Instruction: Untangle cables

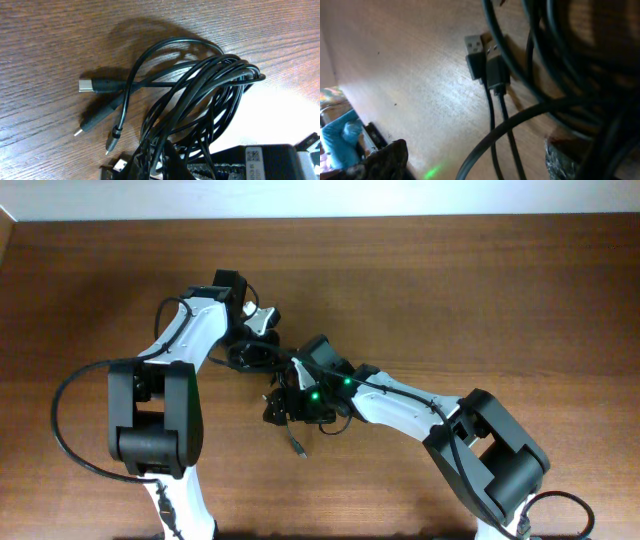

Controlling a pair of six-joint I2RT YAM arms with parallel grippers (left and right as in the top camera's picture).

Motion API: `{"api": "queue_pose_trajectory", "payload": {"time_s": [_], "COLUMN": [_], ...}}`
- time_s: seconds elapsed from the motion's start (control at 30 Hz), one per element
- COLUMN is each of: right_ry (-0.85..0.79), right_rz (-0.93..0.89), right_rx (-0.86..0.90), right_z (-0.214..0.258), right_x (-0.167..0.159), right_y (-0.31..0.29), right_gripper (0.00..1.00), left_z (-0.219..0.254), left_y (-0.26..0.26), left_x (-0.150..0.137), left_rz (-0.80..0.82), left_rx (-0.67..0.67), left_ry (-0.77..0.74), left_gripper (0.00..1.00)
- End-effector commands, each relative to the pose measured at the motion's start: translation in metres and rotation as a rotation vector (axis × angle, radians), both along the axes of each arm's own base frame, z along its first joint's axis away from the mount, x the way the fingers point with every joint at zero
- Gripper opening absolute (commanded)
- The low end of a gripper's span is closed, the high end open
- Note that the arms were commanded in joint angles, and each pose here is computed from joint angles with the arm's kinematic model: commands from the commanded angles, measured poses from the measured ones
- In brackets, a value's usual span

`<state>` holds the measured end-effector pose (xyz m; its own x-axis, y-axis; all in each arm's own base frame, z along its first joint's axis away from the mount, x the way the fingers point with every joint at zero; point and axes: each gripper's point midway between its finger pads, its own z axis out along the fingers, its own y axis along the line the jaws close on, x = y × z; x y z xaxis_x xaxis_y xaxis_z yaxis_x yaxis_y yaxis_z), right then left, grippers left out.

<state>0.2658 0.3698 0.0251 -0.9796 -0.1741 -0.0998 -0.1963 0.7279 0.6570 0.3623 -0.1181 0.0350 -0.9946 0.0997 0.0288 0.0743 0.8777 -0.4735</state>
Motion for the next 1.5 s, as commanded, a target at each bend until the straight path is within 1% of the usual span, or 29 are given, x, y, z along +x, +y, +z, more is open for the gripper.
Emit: {"api": "queue_pose_trajectory", "payload": {"time_s": [0.0, 0.07, 0.1, 0.13, 0.17, 0.2, 0.27, 0.33, 0.47, 0.53, 0.6, 0.67, 0.7, 0.83, 0.87, 0.93, 0.97, 1.0, 1.03, 1.07, 1.1, 1.13, 1.17, 1.23, 1.27, 1.33, 1.4, 1.43, 1.47], "right_ry": [-0.05, -0.057, -0.056, -0.056, -0.053, -0.046, -0.02, 0.049, 0.25, 0.262, 0.227, 0.237, 0.246, 0.252, 0.251, 0.237, 0.23, 0.23, 0.23, 0.246, 0.248, 0.249, 0.244, 0.257, 0.283, 0.269, 0.233, 0.22, 0.209], "right_rz": [-0.059, -0.088, -0.096, -0.096, -0.094, -0.089, -0.07, -0.037, 0.08, 0.16, 0.229, 0.221, 0.199, 0.074, 0.063, 0.047, 0.044, 0.044, 0.045, 0.063, 0.113, 0.125, 0.108, 0.062, 0.046, -0.007, -0.065, -0.083, -0.111], "right_rx": [-0.074, -0.077, -0.08, -0.08, -0.079, -0.073, -0.05, 0.031, 0.287, 0.384, 0.423, 0.374, 0.329, 0.028, -0.006, -0.052, -0.06, -0.06, -0.054, 0.006, 0.119, 0.184, 0.203, 0.183, 0.166, 0.052, -0.052, -0.054, -0.05], "right_z": [-0.017, -0.017, -0.018, -0.017, -0.017, -0.017, -0.015, -0.005, 0.035, 0.051, 0.055, 0.046, 0.038, -0.007, -0.012, -0.018, -0.019, -0.019, -0.018, -0.007, 0.013, 0.028, 0.036, 0.035, 0.034, 0.028, 0.024, 0.024, 0.024], "right_x": [0.013, 0.018, 0.019, 0.019, 0.018, 0.017, 0.012, 0.007, -0.008, -0.013, -0.019, -0.024, -0.024, -0.023, -0.023, -0.021, -0.019, -0.019, -0.019, -0.019, -0.017, -0.012, -0.003, 0.007, 0.005, 0.007, 0.016, 0.024, 0.034], "right_y": [-0.01, -0.01, -0.01, -0.01, -0.01, -0.009, -0.007, -0.003, -0.005, -0.007, -0.009, -0.012, -0.016, -0.049, -0.054, -0.06, -0.061, -0.061, -0.06, -0.055, -0.046, -0.043, -0.045, -0.056, -0.062, -0.081, -0.105, -0.116, -0.131], "right_gripper": [0.7, 0.47, 0.39, 0.37, 0.26, 0.21, 0.15, 0.05, 0.04, 0.04, 0.04, 0.04, 0.05, 0.05, 0.13, 0.37, 0.52, 0.61, 0.61, 0.62, 0.64, 0.67, 0.68, 0.69, 0.69, 0.69, 0.71, 0.72, 0.74], "left_z": [-0.003, -0.003, -0.003, -0.003, -0.003, -0.003, -0.003, -0.003, -0.003, -0.003, -0.003, -0.003, -0.003, -0.003, -0.003, -0.003, -0.003, -0.003, -0.003, -0.003, -0.003, -0.003, -0.003, -0.003, -0.003, -0.003, -0.003, -0.003, -0.001], "left_y": [-0.001, -0.001, -0.001, -0.001, -0.001, -0.001, -0.001, -0.001, -0.001, -0.001, -0.001, -0.001, -0.001, -0.001, -0.001, -0.001, -0.001, -0.001, -0.001, -0.001, -0.001, -0.001, -0.001, -0.001, -0.002, -0.002, -0.003, -0.003, -0.006], "left_x": [-0.002, -0.001, -0.001, -0.001, -0.001, -0.001, -0.002, -0.002, -0.002, -0.002, -0.002, -0.002, -0.002, -0.002, -0.002, -0.001, -0.001, -0.001, -0.001, -0.002, -0.002, -0.002, -0.001, -0.002, -0.002, -0.002, -0.003, -0.003, -0.007], "left_rz": [-0.01, -0.011, -0.01, -0.011, -0.01, -0.011, -0.011, -0.011, -0.011, -0.01, -0.011, -0.011, -0.011, -0.011, -0.011, -0.011, -0.01, -0.011, -0.01, -0.011, -0.011, -0.011, -0.011, -0.011, -0.012, -0.013, -0.017, -0.017, -0.016], "left_rx": [0.0, 0.0, 0.0, 0.0, 0.0, 0.0, 0.0, 0.0, 0.0, 0.0, 0.0, 0.0, 0.0, 0.0, 0.0, 0.0, 0.0, 0.0, 0.0, 0.0, 0.0, 0.0, 0.0, 0.0, 0.0, 0.0, 0.0, 0.0, -0.017], "left_ry": [0.002, 0.002, 0.002, 0.002, 0.002, 0.002, 0.002, 0.002, 0.002, 0.002, 0.002, 0.002, 0.002, 0.002, 0.002, 0.002, 0.002, 0.002, 0.002, 0.002, 0.002, 0.002, 0.002, 0.002, 0.002, 0.003, 0.005, 0.006, 0.022], "left_gripper": [0.09, 0.09, 0.09, 0.09, 0.09, 0.09, 0.08, 0.08, 0.09, 0.09, 0.08, 0.08, 0.09, 0.08, 0.08, 0.08, 0.08, 0.08, 0.09, 0.09, 0.09, 0.1, 0.1, 0.11, 0.12, 0.14, 0.18, 0.31, 0.23]}}
